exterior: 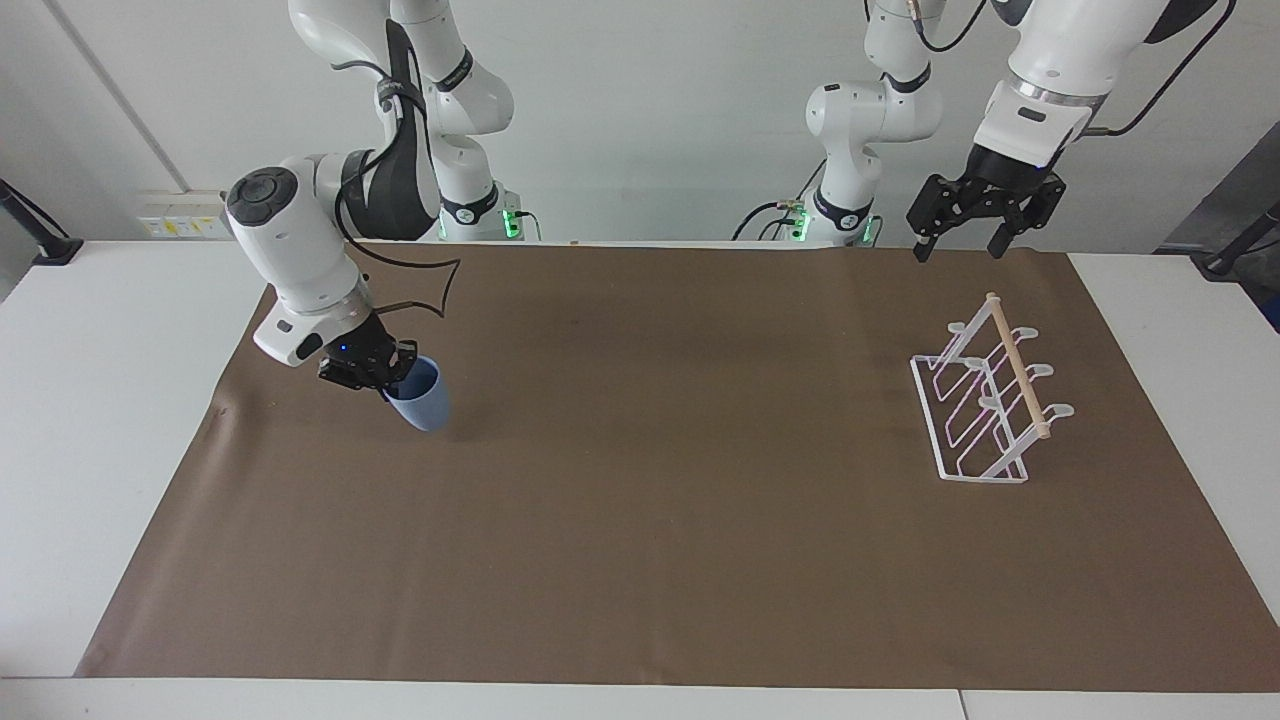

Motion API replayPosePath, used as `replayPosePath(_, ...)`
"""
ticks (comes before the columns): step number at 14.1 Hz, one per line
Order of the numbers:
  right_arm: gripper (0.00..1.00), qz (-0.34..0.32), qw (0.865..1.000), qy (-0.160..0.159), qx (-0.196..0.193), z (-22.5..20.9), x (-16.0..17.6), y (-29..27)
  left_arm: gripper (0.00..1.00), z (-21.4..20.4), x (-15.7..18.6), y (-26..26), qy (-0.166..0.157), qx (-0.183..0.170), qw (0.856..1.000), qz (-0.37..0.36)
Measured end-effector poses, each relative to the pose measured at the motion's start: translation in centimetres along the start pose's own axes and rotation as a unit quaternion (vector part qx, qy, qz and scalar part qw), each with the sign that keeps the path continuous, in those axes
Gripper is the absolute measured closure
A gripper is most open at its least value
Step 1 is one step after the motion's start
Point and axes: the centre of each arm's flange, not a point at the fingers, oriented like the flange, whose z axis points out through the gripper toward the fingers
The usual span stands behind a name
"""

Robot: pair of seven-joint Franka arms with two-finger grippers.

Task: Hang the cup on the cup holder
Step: 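Lift the cup with the right gripper while the left gripper approaches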

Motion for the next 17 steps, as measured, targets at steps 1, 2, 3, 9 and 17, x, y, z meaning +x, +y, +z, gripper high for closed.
replayPosePath(1,0.96,0.006,1.0,0.004,0.025,-1.2,0.3,-0.9,0.0,0.0,0.0,0.7,0.004,-0.01,1.0,-0.016)
replayPosePath(2,0.96,0.015,0.998,0.011,0.057,-2.2,0.6,-1.7,0.0,-0.1,0.0,1.4,0.008,-0.023,0.999,-0.037)
replayPosePath(3,0.96,0.026,0.996,0.018,0.089,-2.7,0.8,-2.3,0.0,-0.1,-0.1,2.2,0.011,-0.034,0.998,-0.059)
replayPosePath(9,0.96,0.07,0.947,0.032,0.313,-3.6,1.7,-9.1,0.0,-0.3,-0.6,7.4,-0.002,-0.126,0.962,-0.242)
replayPosePath(17,0.96,0.112,0.838,0.007,0.533,-5.5,0.9,-13.2,0.0,2.3,-1.7,15.0,-0.092,-0.168,0.835,-0.515)
